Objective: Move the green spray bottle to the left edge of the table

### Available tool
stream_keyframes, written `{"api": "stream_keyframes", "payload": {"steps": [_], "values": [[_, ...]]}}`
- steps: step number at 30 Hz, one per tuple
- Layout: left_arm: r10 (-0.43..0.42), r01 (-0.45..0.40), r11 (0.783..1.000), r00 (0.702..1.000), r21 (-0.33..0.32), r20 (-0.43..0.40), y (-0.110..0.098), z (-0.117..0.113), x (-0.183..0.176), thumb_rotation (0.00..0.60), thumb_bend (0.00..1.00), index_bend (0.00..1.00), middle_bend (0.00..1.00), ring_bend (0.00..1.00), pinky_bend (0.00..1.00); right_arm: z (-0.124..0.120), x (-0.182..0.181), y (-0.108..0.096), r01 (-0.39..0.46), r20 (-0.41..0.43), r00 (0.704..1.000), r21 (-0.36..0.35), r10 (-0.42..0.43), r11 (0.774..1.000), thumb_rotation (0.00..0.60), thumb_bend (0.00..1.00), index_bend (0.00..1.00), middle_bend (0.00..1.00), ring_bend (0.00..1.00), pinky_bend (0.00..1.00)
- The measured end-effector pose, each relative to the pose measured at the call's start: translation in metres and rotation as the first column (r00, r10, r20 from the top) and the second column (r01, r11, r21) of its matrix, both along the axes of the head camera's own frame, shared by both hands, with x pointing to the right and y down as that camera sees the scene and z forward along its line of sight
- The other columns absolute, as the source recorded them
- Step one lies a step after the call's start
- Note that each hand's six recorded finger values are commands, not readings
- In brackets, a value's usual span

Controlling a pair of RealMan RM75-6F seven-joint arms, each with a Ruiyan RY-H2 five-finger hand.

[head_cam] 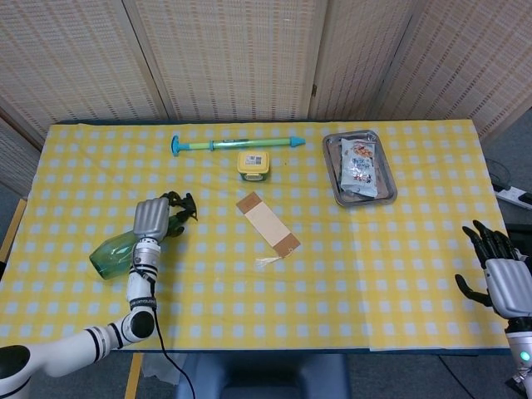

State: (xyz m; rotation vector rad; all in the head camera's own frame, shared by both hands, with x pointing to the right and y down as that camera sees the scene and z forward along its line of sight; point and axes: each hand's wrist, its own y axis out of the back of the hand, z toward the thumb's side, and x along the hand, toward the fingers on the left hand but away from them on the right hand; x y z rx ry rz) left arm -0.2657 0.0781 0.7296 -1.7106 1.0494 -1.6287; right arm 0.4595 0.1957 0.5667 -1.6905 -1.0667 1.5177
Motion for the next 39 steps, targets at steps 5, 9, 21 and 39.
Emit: {"api": "stream_keyframes", "payload": {"steps": [5,9,21,39], "values": [[-0.014,0.014,1.000,1.000,-0.019,0.026,0.001,0.012,-0.008,0.600,0.22,0.35,0.42,1.00,1.00,0.000,0.001,-0.001,-0.004,-0.001,1.000,0.000,0.004,1.000,0.600,0.39,0.00,0.00,0.00,0.00],[-0.023,0.027,0.999,0.997,-0.042,0.074,0.000,0.023,-0.017,0.600,0.22,0.35,0.42,1.00,1.00,0.001,0.002,-0.001,-0.009,-0.001,1.000,-0.003,0.009,1.000,0.600,0.39,0.00,0.00,0.00,0.00],[-0.015,0.025,0.996,0.992,-0.081,0.125,-0.002,0.044,-0.017,0.600,0.23,0.35,0.42,1.00,1.00,0.000,0.006,-0.003,-0.020,0.000,1.000,0.002,0.020,1.000,0.600,0.39,0.00,0.00,0.00,0.00],[-0.041,0.056,0.994,0.987,-0.091,0.158,-0.004,0.056,-0.024,0.600,0.45,0.44,0.59,1.00,1.00,-0.004,0.008,-0.002,-0.024,0.003,1.000,0.016,0.024,1.000,0.600,0.39,0.00,0.00,0.00,0.00]]}}
